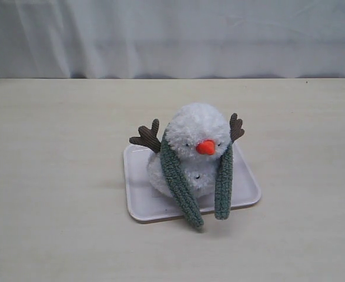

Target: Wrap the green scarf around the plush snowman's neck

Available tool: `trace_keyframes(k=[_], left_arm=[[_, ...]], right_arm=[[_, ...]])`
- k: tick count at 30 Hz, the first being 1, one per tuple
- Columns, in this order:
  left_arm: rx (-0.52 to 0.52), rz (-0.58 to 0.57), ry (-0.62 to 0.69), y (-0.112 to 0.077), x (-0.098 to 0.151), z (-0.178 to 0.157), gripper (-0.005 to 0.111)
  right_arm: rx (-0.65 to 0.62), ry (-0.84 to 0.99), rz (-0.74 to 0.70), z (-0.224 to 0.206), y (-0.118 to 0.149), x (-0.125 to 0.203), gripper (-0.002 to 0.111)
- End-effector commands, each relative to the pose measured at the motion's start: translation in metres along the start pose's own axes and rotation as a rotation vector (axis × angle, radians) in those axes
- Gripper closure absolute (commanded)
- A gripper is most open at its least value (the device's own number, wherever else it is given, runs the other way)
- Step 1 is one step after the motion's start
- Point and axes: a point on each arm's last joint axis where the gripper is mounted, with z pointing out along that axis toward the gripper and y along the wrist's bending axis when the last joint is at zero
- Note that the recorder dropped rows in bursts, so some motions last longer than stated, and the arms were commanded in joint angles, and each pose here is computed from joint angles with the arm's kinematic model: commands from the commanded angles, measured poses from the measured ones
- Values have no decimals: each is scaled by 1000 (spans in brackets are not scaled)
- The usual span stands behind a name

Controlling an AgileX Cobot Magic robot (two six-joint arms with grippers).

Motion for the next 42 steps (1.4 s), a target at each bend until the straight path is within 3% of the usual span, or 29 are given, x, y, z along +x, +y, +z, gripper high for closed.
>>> trace_keyframes(k=[1,8,25,35,42], left_arm=[[5,2,-11,0,0,0,107],[5,2,-11,0,0,0,107],[5,2,-11,0,0,0,107],[5,2,-11,0,0,0,107],[5,2,-11,0,0,0,107]], right_arm=[[12,-34,-10,-9,1,2,104],[155,-21,-23,-8,4,19,104],[531,-29,-84,-1,5,17,104],[740,-205,-183,-1,4,-1,104],[864,-294,-189,11,-16,15,104]])
